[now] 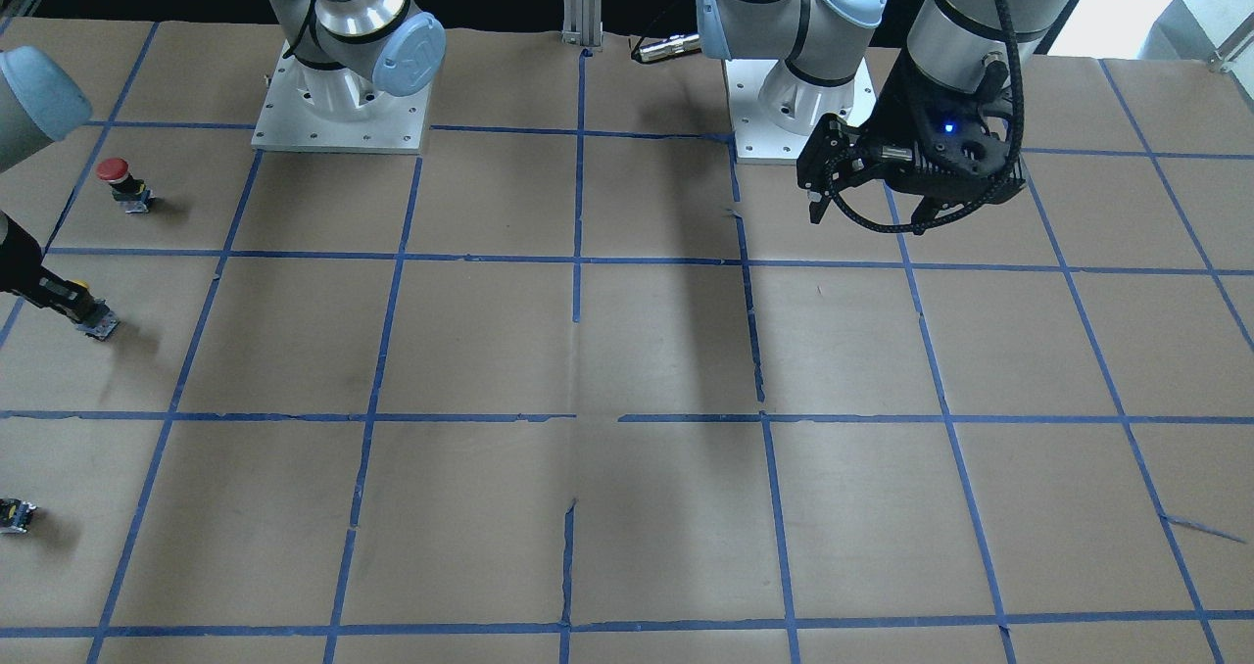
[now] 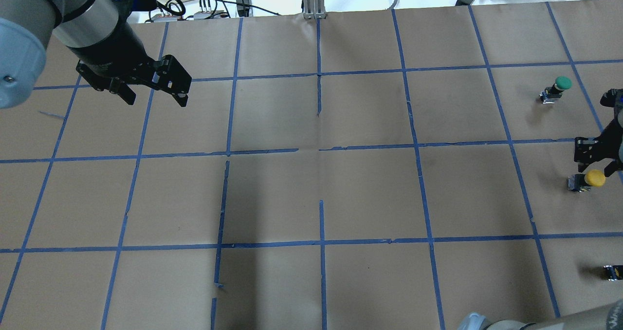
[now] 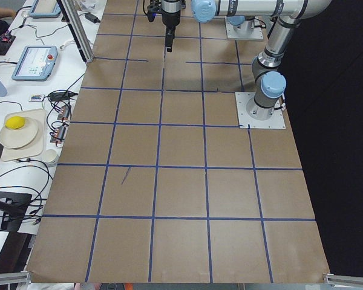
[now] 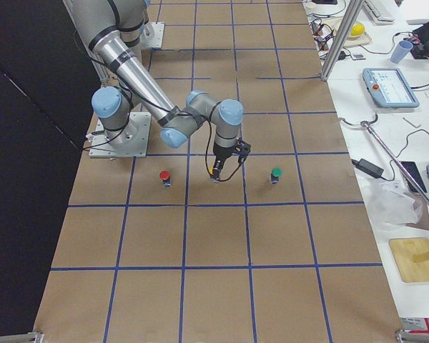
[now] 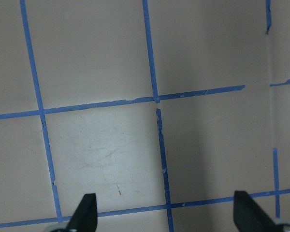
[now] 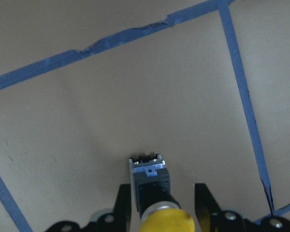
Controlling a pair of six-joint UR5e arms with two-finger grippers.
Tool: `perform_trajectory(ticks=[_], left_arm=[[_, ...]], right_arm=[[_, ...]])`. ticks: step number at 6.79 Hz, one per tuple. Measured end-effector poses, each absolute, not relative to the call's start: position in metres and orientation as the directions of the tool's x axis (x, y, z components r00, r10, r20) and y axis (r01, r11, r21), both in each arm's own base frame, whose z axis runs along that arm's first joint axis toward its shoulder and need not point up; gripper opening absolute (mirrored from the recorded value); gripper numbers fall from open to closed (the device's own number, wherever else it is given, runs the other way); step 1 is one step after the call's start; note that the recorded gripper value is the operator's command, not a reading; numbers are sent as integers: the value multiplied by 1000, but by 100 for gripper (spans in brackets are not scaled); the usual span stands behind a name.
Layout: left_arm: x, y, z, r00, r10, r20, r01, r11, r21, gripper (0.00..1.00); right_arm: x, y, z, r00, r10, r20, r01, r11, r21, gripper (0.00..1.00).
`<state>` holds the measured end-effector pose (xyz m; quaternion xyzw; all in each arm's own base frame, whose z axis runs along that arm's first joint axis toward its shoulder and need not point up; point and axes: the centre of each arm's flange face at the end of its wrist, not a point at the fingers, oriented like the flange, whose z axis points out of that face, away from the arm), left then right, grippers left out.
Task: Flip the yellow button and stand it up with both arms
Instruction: 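Lower the button upright onto the table and open the right gripper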
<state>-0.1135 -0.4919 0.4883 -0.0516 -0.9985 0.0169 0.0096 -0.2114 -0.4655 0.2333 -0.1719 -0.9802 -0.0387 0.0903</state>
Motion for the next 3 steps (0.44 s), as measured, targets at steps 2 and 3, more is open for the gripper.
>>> perform_trajectory(ticks=[2, 3], left_arm=[[-113, -494, 492, -995, 102, 18, 101, 994, -43, 100], [-112, -494, 493, -995, 101, 18, 100, 994, -44, 100]], right_arm=[[-210, -466, 238, -926, 326, 189, 342, 938, 53, 100], [-208, -473, 250, -931, 317, 183, 335, 939, 75, 100]])
